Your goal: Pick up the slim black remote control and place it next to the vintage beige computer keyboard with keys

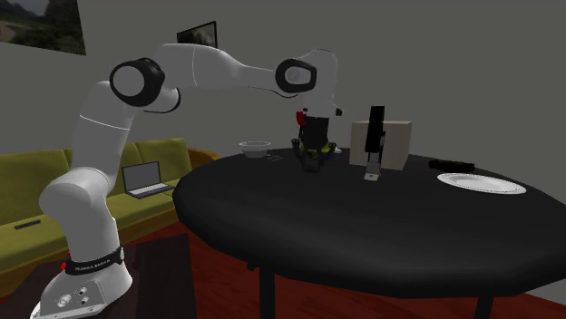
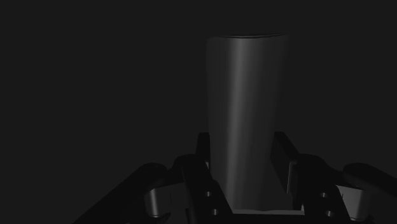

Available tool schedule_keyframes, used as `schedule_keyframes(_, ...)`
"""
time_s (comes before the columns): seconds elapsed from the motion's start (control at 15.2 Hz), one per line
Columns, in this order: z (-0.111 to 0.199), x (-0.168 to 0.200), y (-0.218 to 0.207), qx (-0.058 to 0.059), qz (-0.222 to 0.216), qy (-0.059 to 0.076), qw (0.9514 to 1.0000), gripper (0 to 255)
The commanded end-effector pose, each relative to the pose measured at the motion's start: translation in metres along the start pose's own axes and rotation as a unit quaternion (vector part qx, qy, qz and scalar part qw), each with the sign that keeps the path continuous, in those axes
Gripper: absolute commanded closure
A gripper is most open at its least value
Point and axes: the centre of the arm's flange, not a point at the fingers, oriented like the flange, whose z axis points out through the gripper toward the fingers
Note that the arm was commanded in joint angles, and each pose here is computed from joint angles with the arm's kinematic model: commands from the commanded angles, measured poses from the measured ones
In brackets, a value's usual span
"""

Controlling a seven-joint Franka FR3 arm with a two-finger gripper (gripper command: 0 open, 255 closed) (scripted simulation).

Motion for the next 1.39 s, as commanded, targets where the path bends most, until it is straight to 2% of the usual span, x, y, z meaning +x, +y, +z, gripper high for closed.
schedule_keyframes(0.0, 0.000, 0.016, -0.011, 0.000, 0.000, 0.000, 1.0000, 255)
schedule_keyframes(1.32, 0.008, 0.234, -0.159, 0.000, 0.000, 0.000, 1.0000, 255)
